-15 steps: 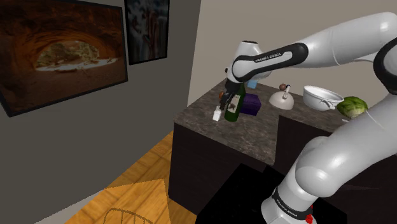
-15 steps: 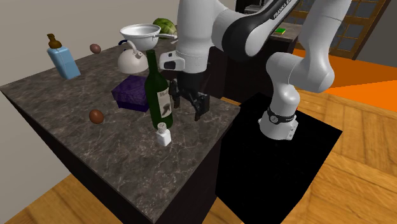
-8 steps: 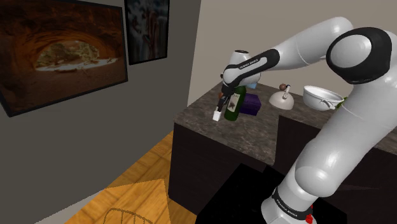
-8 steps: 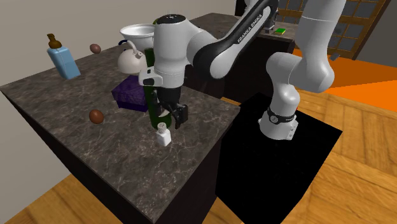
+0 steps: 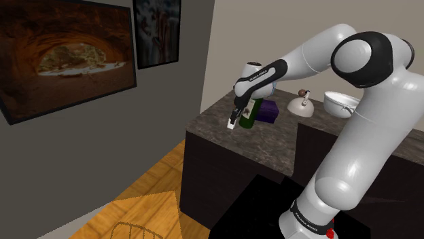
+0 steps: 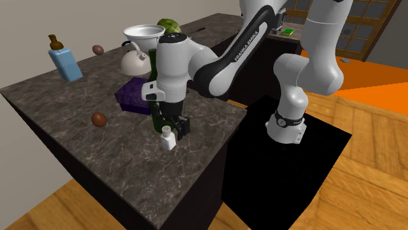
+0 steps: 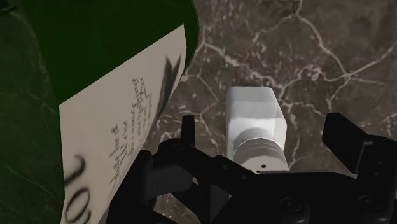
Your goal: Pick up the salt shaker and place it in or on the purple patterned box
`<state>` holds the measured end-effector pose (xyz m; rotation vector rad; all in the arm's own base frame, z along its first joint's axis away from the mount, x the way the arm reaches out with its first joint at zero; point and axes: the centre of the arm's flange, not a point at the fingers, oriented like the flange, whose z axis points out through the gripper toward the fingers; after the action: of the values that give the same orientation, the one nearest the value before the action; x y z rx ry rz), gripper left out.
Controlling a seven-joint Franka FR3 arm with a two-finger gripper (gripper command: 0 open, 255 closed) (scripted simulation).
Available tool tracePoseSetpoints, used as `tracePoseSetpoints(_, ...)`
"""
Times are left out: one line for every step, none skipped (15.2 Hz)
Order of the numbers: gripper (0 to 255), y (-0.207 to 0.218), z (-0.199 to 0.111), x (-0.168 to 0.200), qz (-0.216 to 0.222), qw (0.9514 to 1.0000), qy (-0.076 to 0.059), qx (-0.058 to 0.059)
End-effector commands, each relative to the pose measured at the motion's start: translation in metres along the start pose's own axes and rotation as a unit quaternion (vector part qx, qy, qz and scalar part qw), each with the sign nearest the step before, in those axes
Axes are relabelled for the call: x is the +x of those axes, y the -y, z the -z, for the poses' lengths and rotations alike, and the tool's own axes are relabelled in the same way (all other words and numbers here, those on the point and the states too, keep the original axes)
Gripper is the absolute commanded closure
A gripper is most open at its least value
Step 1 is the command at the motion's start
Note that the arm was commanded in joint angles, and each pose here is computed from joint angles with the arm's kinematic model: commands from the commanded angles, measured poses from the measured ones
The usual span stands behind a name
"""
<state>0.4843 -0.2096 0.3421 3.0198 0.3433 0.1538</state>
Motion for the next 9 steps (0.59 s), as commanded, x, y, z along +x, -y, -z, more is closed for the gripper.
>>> tracePoseSetpoints(0,-0.0003,-0.0046,-0.0007,0.000,1.0000,0.000,0.000)
tracePoseSetpoints(0,-0.0003,-0.0046,-0.0007,0.000,1.0000,0.000,0.000)
tracePoseSetpoints(0,-0.0003,-0.0046,-0.0007,0.000,1.0000,0.000,0.000)
tracePoseSetpoints(0,-0.0003,-0.0046,-0.0007,0.000,1.0000,0.000,0.000)
tracePoseSetpoints(0,-0.0003,-0.0046,-0.0007,0.000,1.0000,0.000,0.000)
tracePoseSetpoints(0,-0.0003,-0.0046,-0.0007,0.000,1.0000,0.000,0.000)
tracePoseSetpoints(0,-0.0003,-0.0046,-0.0007,0.000,1.0000,0.000,0.000)
tracePoseSetpoints(255,-0.0004,-0.0045,-0.0007,0.000,1.0000,0.000,0.000)
tracePoseSetpoints(255,-0.0003,-0.0045,-0.0007,0.000,1.0000,0.000,0.000)
